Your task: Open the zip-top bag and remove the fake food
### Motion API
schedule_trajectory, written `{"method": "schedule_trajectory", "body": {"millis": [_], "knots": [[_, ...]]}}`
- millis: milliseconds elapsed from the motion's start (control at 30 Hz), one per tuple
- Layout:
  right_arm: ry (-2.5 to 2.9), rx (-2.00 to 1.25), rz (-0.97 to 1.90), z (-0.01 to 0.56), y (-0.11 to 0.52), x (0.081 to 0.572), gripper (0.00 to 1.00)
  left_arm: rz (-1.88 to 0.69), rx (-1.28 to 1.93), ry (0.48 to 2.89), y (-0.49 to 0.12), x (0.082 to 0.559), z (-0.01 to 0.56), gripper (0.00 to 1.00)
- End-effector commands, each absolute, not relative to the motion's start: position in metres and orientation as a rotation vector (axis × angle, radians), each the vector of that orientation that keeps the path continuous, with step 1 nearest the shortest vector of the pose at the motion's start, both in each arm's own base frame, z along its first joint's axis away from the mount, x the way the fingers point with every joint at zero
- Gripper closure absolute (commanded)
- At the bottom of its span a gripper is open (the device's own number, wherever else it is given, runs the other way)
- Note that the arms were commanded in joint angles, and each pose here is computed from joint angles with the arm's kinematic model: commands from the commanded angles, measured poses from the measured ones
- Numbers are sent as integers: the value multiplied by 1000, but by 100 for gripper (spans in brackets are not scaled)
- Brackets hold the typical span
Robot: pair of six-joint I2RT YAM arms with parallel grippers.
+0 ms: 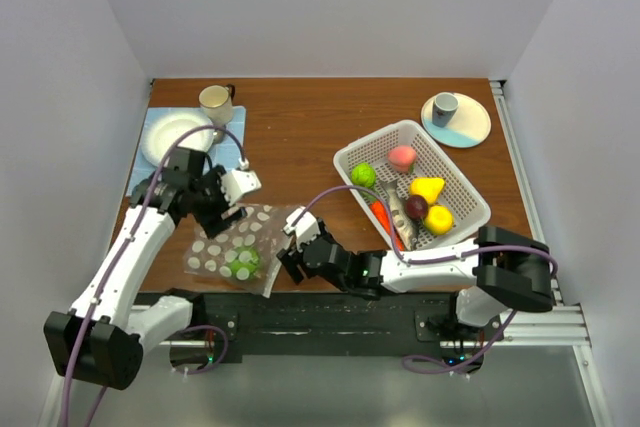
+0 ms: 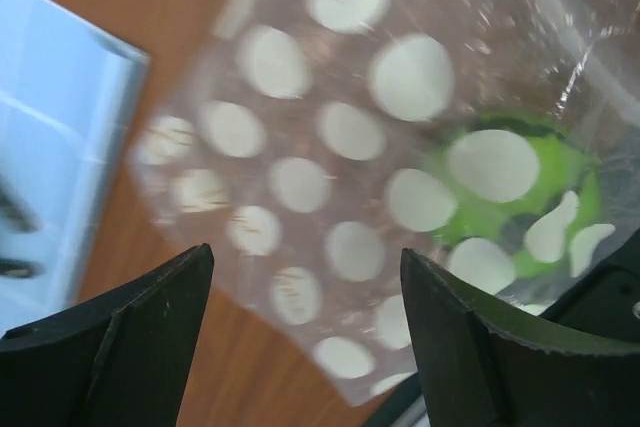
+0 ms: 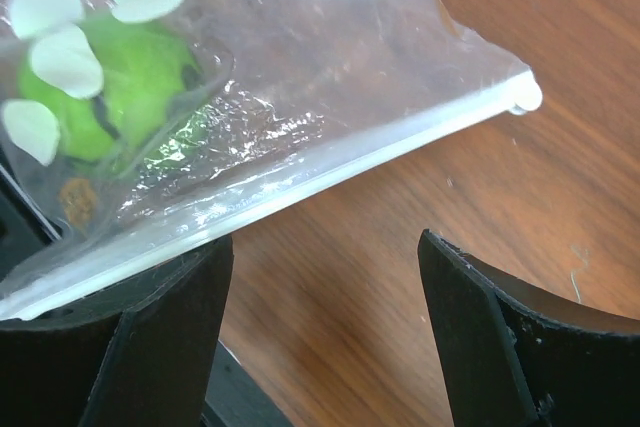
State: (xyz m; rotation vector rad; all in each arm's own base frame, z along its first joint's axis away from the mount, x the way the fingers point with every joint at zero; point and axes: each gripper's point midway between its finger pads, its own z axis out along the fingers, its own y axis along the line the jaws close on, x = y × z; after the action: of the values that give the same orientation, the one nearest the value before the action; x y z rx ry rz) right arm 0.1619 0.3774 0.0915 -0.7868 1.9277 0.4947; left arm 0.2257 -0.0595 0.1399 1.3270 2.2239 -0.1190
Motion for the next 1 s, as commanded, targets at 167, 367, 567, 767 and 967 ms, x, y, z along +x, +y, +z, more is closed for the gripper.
{"method": "schedule_trajectory", "body": {"millis": [167, 367, 567, 767, 967], "knots": [[1855, -783, 566, 118, 420, 164, 22, -103, 1429, 2403, -36, 188, 50, 23], [1837, -804, 609, 121, 436, 159, 22, -121, 1406, 2407, -41, 197, 45, 25], [1769, -886, 726, 128, 458, 128, 22, -168, 1400, 2399, -54, 200, 41, 25], [1738, -962, 782, 122, 478, 108, 20, -206, 1406, 2384, -75, 205, 36, 25], [1766, -1009, 744, 95, 493, 107, 11, -224, 1415, 2379, -80, 207, 38, 26]]}}
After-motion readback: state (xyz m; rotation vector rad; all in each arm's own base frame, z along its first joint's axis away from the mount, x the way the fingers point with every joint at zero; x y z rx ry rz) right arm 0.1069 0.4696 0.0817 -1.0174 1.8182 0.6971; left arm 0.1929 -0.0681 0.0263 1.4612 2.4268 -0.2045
